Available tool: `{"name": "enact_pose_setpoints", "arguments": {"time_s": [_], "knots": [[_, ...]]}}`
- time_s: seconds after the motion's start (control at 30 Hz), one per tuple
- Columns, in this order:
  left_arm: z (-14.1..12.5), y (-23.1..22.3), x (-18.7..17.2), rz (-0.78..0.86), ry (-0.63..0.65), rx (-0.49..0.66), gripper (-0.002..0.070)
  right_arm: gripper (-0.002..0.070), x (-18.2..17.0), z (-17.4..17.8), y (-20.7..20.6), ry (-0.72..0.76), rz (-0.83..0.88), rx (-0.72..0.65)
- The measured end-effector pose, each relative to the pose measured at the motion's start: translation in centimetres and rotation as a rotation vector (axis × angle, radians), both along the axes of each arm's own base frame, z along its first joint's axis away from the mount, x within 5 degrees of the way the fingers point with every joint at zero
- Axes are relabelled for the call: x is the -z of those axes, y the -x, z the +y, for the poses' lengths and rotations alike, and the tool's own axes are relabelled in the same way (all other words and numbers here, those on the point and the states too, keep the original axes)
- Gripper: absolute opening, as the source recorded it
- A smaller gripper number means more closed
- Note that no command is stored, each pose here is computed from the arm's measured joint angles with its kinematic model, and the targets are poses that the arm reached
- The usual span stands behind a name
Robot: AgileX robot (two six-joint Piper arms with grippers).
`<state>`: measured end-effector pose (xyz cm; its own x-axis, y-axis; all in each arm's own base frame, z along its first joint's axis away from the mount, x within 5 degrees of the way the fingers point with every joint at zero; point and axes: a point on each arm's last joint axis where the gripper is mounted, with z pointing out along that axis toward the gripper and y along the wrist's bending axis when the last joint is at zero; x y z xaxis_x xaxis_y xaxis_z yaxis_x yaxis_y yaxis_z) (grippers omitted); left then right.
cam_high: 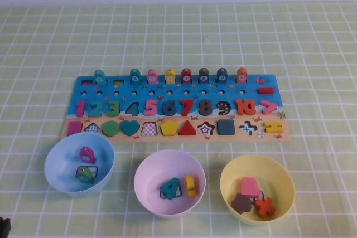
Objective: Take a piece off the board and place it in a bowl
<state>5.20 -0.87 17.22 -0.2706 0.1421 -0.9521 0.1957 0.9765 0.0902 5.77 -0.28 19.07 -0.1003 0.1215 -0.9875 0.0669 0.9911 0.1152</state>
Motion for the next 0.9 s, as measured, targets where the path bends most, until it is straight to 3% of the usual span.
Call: {"name": "enact_pose_setpoints", "arguments": {"time_s": [0.17, 0.43, 0.9], "knots": [[0.0, 0.0, 0.0, 0.000, -0.001, 0.000, -0.0003, -0.0017, 0.1, 0.3, 0.1, 0.000, -0.005, -0.054], [0.0, 0.0, 0.0, 0.000, -0.001, 0.000, -0.0003, -0.0017, 1.7, 0.6, 0.4, -0.003, 0.169, -0.093], [0.0, 0.0, 0.0, 0.000, -0.001, 0.000, -0.0003, -0.0017, 1.9, 0.6, 0.5, -0.005, 0.188, -0.095]]}}
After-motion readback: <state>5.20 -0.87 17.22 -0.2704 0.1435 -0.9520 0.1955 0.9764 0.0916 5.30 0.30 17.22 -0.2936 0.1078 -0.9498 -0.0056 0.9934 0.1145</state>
